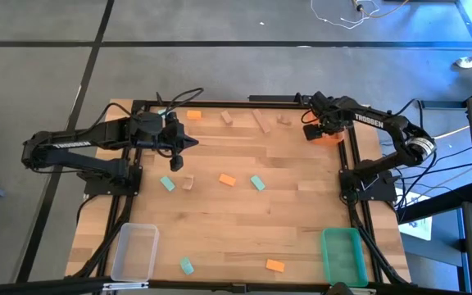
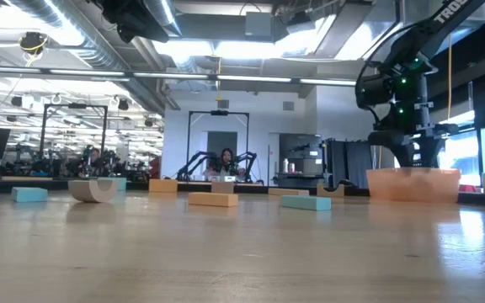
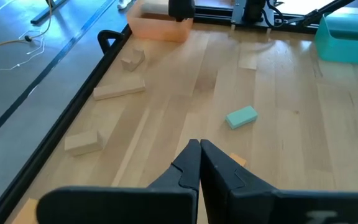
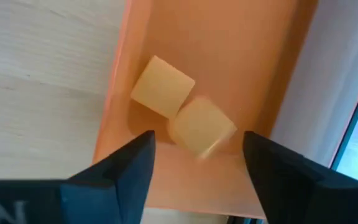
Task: Sort & place blocks by color
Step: Put the orange block into the orange bin, then put the brown block into the transparent bin
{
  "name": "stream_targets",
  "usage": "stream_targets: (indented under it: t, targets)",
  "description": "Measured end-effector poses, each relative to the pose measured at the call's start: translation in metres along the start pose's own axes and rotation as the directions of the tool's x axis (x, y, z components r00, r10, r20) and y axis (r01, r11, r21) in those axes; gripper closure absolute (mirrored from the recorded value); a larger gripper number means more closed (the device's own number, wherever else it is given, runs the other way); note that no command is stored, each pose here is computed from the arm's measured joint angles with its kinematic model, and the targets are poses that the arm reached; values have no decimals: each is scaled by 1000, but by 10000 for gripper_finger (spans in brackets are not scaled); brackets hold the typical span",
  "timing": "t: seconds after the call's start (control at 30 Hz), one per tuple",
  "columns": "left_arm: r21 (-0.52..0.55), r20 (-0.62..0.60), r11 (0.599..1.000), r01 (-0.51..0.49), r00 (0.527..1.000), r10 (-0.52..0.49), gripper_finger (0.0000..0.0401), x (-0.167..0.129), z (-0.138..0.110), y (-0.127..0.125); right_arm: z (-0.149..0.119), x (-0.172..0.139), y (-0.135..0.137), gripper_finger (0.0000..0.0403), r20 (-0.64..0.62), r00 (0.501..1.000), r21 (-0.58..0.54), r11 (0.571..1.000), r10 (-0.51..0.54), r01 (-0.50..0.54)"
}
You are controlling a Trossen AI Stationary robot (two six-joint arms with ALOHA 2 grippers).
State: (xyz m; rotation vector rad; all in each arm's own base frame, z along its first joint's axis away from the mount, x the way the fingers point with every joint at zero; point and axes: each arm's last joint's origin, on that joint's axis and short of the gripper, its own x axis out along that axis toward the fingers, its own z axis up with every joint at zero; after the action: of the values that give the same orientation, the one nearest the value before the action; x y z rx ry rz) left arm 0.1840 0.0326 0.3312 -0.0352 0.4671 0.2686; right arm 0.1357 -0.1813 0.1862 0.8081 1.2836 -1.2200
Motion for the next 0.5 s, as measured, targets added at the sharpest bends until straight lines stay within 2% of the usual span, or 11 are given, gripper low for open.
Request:
stream_targets:
  t: [0.13,0.3,0.5]
  targets:
    - [0,0,1000,0,1000,0,401,0,0,0,0,0,-1,156,11,1000,1,1000,-24,24]
    - [-1,0,1000,0,1000,0,401,0,0,0,6,-7,0,183,33,999,3,1000,-22,22]
    - [-12,-22,1000,-1,1000,1,401,0,-2,0,14,-31,9,213,69,998,-35,999,9,-6]
